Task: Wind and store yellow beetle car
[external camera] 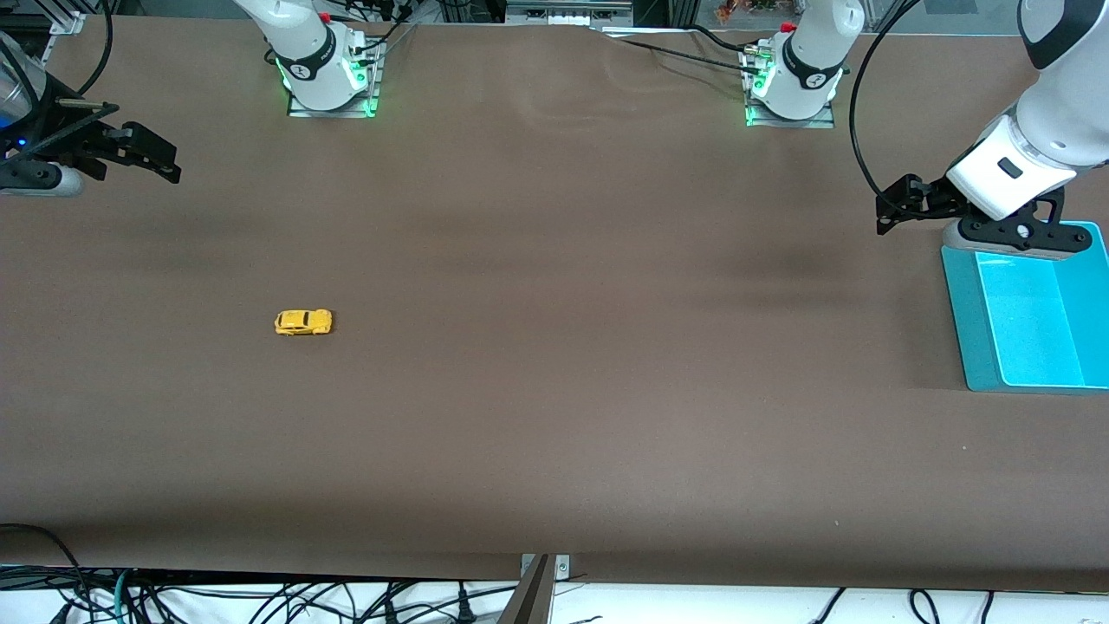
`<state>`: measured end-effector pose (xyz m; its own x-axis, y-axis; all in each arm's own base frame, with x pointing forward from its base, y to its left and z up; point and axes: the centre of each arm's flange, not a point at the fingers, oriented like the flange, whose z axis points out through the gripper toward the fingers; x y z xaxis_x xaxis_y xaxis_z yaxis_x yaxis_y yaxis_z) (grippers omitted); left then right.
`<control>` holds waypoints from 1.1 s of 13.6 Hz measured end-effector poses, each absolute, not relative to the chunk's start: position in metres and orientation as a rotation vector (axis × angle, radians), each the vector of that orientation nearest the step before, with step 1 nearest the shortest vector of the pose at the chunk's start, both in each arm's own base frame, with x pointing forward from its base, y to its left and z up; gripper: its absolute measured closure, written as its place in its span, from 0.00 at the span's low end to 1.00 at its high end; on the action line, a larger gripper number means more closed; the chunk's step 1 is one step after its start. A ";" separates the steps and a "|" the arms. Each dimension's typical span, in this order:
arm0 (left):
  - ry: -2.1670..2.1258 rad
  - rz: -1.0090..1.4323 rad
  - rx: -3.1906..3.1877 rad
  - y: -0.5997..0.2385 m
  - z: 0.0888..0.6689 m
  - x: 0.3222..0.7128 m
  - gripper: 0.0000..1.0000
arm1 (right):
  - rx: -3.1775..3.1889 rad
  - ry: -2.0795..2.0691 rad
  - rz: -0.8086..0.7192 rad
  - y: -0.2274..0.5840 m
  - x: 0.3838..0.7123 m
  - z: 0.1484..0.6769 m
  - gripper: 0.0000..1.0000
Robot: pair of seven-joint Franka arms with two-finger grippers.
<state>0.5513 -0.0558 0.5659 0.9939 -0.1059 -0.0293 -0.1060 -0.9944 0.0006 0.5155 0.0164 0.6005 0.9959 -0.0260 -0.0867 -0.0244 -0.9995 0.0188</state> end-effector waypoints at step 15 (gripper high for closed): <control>0.166 0.044 -3.136 -0.056 0.566 0.552 0.00 | 3.123 -0.039 -0.099 0.016 0.524 0.599 0.00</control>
